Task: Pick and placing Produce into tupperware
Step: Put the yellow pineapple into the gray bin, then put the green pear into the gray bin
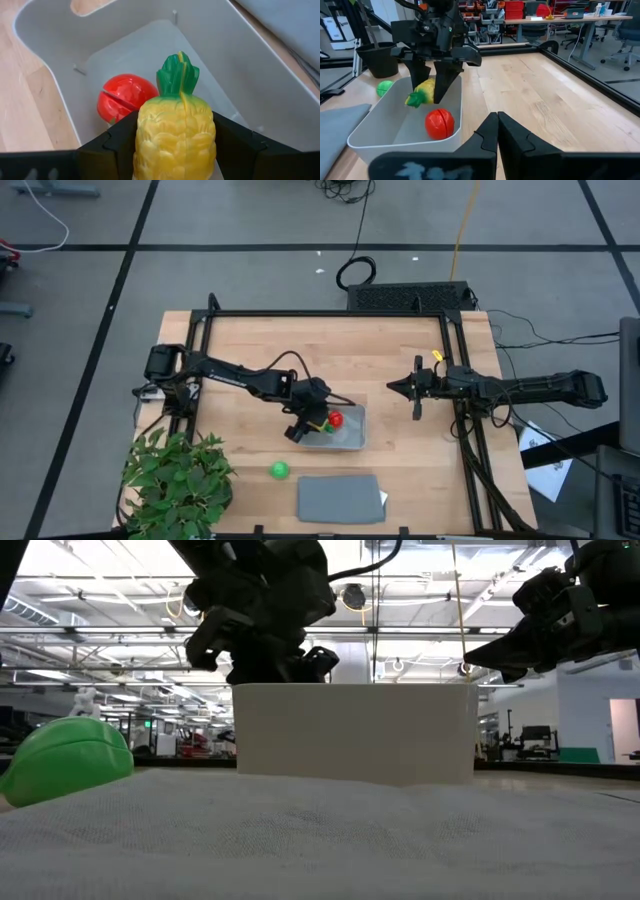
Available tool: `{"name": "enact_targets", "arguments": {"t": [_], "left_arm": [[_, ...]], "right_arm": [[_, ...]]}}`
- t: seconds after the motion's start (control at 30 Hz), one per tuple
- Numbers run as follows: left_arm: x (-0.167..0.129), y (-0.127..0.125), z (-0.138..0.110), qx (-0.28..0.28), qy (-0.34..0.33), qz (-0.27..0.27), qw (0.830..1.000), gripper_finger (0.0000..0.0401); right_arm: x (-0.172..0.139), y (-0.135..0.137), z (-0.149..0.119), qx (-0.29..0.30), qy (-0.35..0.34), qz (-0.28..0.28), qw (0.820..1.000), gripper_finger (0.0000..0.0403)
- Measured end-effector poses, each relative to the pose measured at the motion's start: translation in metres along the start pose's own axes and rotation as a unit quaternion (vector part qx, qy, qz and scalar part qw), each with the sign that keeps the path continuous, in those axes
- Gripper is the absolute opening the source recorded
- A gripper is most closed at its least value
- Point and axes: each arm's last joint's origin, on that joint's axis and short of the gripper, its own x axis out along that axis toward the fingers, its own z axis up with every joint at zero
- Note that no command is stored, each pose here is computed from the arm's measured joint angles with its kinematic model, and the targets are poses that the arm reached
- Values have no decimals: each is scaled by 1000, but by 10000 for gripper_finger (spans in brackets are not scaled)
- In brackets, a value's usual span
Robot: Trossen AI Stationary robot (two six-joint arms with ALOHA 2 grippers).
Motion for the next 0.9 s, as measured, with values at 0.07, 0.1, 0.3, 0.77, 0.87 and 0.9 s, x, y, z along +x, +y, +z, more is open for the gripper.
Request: {"name": "enact_targets", "arguments": {"t": [0.07,0.1,0.3,0.77,0.87,0.9], "left_arm": [[0,0,0,-7,-1,0,1000,214],[0,0,0,-10,0,-1,1000,214],[0,-1,0,-16,-7,-17,1000,214],[-2,3,-2,-47,-19,-38,998,256],[-2,4,-3,-47,-19,-38,998,257],[-2,4,-3,-47,-19,-38,998,257]], "right_arm": [[0,0,0,0,0,0,1000,0],[0,0,0,0,0,0,1000,0],[0,0,0,0,0,0,1000,0],[0,0,0,1,0,0,1000,0],[0,0,0,2,0,0,1000,0],[0,0,0,2,0,0,1000,0]]}}
